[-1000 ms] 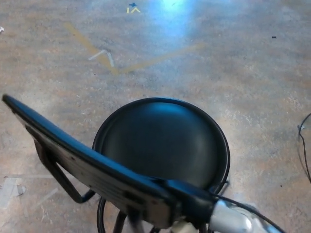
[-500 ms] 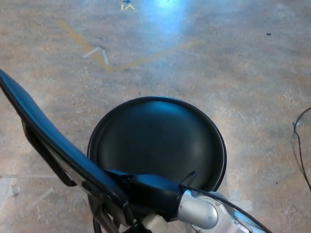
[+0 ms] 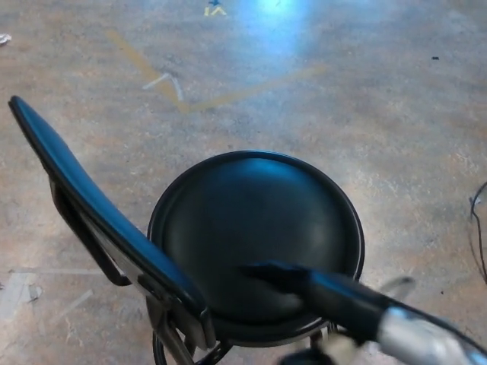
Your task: Use the right hand to rotate the back of the chair to its left.
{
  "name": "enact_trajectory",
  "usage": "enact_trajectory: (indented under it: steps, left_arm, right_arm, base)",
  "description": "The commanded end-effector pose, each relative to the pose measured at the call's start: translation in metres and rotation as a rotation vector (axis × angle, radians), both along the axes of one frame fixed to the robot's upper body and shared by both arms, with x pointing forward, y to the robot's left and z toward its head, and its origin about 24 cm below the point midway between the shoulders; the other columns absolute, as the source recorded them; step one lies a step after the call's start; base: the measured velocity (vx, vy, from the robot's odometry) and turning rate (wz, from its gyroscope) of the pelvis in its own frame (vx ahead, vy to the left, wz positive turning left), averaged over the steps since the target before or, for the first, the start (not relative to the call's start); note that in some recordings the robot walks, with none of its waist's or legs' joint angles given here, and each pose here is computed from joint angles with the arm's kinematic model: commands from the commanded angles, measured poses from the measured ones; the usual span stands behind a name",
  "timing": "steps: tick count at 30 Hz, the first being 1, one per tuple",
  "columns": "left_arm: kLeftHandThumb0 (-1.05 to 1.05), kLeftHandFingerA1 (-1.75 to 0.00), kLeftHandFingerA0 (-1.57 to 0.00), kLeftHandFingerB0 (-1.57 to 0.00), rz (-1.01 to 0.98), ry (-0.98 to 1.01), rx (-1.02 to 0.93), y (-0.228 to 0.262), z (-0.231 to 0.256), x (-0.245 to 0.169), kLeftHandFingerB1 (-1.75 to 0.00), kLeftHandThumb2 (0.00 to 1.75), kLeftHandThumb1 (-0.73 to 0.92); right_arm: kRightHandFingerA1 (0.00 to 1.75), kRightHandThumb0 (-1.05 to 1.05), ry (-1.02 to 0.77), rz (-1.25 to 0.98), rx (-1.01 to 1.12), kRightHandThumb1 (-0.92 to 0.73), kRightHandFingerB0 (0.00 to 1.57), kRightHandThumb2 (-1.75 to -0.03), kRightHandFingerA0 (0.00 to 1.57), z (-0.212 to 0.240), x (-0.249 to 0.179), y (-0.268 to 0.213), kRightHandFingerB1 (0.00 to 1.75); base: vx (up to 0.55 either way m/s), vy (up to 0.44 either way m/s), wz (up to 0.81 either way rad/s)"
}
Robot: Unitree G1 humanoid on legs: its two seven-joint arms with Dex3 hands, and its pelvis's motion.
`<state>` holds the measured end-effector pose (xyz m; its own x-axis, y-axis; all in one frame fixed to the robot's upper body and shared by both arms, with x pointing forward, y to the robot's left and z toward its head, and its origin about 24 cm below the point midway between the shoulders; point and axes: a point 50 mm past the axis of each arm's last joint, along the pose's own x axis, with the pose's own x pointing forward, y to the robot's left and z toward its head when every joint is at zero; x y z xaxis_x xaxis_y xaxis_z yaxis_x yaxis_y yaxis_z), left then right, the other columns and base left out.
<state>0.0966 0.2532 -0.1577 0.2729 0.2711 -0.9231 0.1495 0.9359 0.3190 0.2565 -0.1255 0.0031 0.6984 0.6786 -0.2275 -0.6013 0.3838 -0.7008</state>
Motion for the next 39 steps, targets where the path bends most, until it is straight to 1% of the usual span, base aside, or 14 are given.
enact_trajectory:
  steps: [1, 2, 3, 6, 7, 8, 10, 14, 15, 17, 18, 20, 21, 39]
  left_arm:
    - [-0.47, -0.47, -0.56, -0.48, -0.002, 0.017, 0.014, 0.003, -0.001, -0.007, -0.41, 0.62, 0.75]
    - [-0.49, -0.65, -0.54, -0.39, -0.002, 0.005, 0.009, 0.003, 0.0, -0.002, -0.54, 0.96, 0.56]
    - [-0.49, -0.65, -0.54, -0.39, -0.002, -0.001, 0.007, 0.003, 0.001, 0.0, -0.54, 0.96, 0.56]
    - [-0.49, -0.65, -0.54, -0.39, -0.002, -0.001, 0.007, 0.003, 0.001, 0.0, -0.54, 0.96, 0.56]
    - [-0.51, -0.49, -0.57, -0.5, -0.004, 0.003, 0.007, 0.001, 0.0, -0.001, -0.41, 0.6, 0.68]
    - [-0.51, -0.49, -0.57, -0.5, -0.007, 0.008, 0.008, -0.001, -0.001, -0.002, -0.41, 0.6, 0.68]
    - [-0.53, -0.52, -0.57, -0.49, -0.025, 0.011, 0.011, -0.001, -0.001, -0.002, -0.42, 0.63, 0.66]
    - [-0.53, -0.52, -0.57, -0.49, -0.042, 0.015, 0.016, -0.002, -0.001, -0.003, -0.42, 0.63, 0.66]
    - [-0.47, -0.48, -0.57, -0.51, -0.031, 0.015, 0.011, -0.002, -0.001, -0.003, -0.41, 0.61, 0.7]
    - [-0.47, -0.48, -0.57, -0.51, -0.015, 0.014, 0.004, -0.002, -0.001, -0.004, -0.41, 0.61, 0.7]
    - [-0.46, -0.48, -0.57, -0.51, -0.019, 0.014, 0.007, -0.002, -0.001, -0.004, -0.41, 0.62, 0.74]
    - [-0.46, -0.48, -0.57, -0.51, -0.026, 0.016, 0.012, -0.001, -0.001, -0.003, -0.41, 0.62, 0.74]
    - [-0.46, -0.48, -0.57, -0.51, -0.026, 0.016, 0.012, -0.001, -0.001, -0.003, -0.41, 0.62, 0.74]
    - [-0.46, -0.48, -0.57, -0.51, -0.025, 0.018, 0.011, -0.002, -0.002, -0.005, -0.41, 0.62, 0.74]
  right_arm:
    - [0.23, -1.05, -0.058, -0.099, 0.033, -0.68, 0.0, -0.66, 0.0, -0.001, -0.016, -0.038, 0.24]
    - [0.62, -1.05, -0.071, -0.332, 0.068, -0.55, 0.0, -1.03, 0.0, -0.013, -0.021, -0.084, 0.55]
    - [0.62, -1.05, -0.083, -0.435, 0.081, -0.55, 0.0, -1.03, 0.0, -0.018, -0.026, -0.104, 0.55]
    - [0.62, -1.05, -0.089, -0.434, 0.086, -0.55, 0.0, -1.03, 0.0, -0.019, -0.026, -0.105, 0.55]
    - [0.65, -1.05, -0.057, -0.628, 0.122, -0.8, 0.0, -0.72, 0.0, -0.033, -0.032, -0.127, 0.49]
    - [0.65, -1.05, -0.013, -0.874, 0.158, -0.8, 0.0, -0.72, 0.0, -0.052, -0.046, -0.15, 0.49]
    - [0.64, -1.05, 0.035, -0.997, 0.187, -0.86, 0.0, -0.76, 0.0, -0.062, -0.054, -0.16, 0.42]
    - [0.64, -1.05, 0.051, -1.027, 0.185, -0.86, 0.0, -0.76, 0.0, -0.065, -0.056, -0.162, 0.42]
    - [0.77, -1.05, 0.12, -1.077, 0.173, -0.86, 0.0, -0.77, 0.0, -0.074, -0.06, -0.164, 0.57]
    - [0.77, -1.05, 0.227, -1.148, 0.159, -0.86, 0.0, -0.77, 0.0, -0.087, -0.067, -0.165, 0.57]
    - [0.97, -1.05, 0.265, -1.162, 0.122, -0.89, 0.0, -0.8, 0.0, -0.093, -0.069, -0.163, 0.65]
    - [0.97, -1.05, 0.318, -1.182, 0.062, -0.89, 0.0, -0.8, 0.0, -0.101, -0.073, -0.16, 0.65]
    - [1.1, -1.05, 0.34, -1.193, 0.057, -0.9, 0.0, -0.82, 0.0, -0.103, -0.074, -0.158, 0.73]
    - [1.1, -1.05, 0.374, -1.22, 0.039, -0.9, 0.0, -0.82, 0.0, -0.108, -0.076, -0.156, 0.73]
  base:
    - [0.0, 0.0, 0.0]
    - [0.0, 0.0, -0.1]
    - [0.0, 0.0, 0.0]
    - [0.0, 0.0, 0.0]
    - [0.0, 0.0, 0.0]
    - [0.0, 0.0, 0.0]
    - [0.0, 0.0, 0.0]
    - [0.0, 0.0, 0.0]
    - [0.0, 0.0, 0.0]
    - [0.0, 0.0, 0.0]
    - [0.0, 0.0, 0.0]
    - [0.0, 0.0, 0.0]
    - [0.0, 0.0, 0.0]
    - [0.0, 0.0, 0.0]
